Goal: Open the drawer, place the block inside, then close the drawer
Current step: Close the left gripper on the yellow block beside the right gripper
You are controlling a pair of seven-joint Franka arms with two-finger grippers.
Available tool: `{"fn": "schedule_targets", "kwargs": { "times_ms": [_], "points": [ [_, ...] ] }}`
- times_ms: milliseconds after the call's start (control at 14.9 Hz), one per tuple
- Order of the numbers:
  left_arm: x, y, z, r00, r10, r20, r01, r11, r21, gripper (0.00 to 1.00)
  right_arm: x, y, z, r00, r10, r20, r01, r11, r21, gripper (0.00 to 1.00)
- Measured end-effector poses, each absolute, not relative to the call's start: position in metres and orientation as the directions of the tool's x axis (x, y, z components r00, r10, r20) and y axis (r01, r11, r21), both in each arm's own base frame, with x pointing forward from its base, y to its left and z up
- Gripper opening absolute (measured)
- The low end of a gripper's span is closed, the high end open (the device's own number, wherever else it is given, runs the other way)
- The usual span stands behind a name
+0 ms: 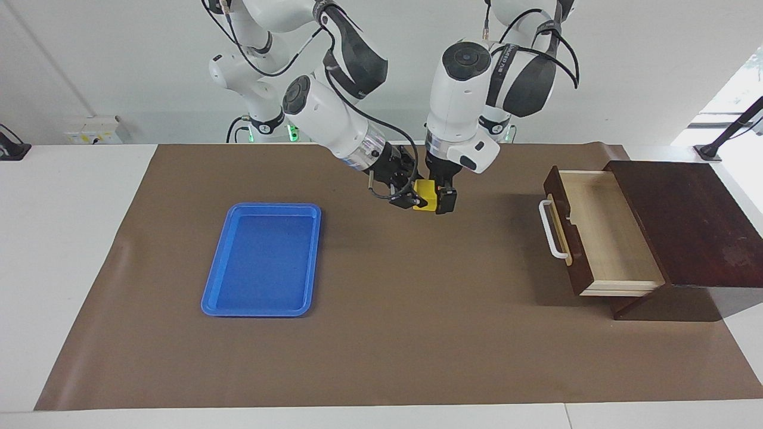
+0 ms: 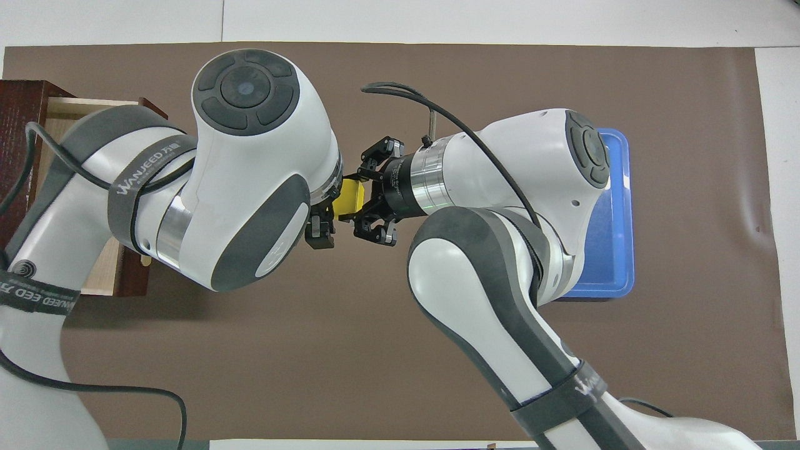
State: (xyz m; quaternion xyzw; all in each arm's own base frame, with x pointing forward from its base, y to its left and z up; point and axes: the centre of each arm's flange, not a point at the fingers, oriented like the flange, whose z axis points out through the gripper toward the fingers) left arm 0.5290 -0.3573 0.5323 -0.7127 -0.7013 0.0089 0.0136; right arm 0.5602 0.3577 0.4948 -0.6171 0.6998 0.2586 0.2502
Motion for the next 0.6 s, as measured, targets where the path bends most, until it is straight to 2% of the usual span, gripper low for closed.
{"fn": "schedule_targets", "kwargs": {
  "times_ms": [403, 537, 604],
  "points": [
    [0.5283, -0.3586, 0.533, 0.038, 0.999, -0.018, 0.998, -0.038, -0.045, 0.96, 0.5603, 0.3576, 0.495, -0.113, -0.734, -0.669, -0.993, 0.105, 0.053, 0.56],
    [0.5284, -0.3584, 0.5331, 0.041, 0.999, -0.018, 0.998, -0.042, -0.045, 0.93, 0.5603, 0.3576, 0.495, -0.113, -0.734, -0.669, -0.993, 0.105, 0.053, 0.56],
    [0.5285, -0.3582, 0.5331, 0.044, 0.999, -0.018, 0.998, -0.045, -0.046, 0.85, 0.5603, 0.3576, 0.4951, -0.113, -0.734, -0.67, -0.993, 0.105, 0.052, 0.56]
  ]
}}
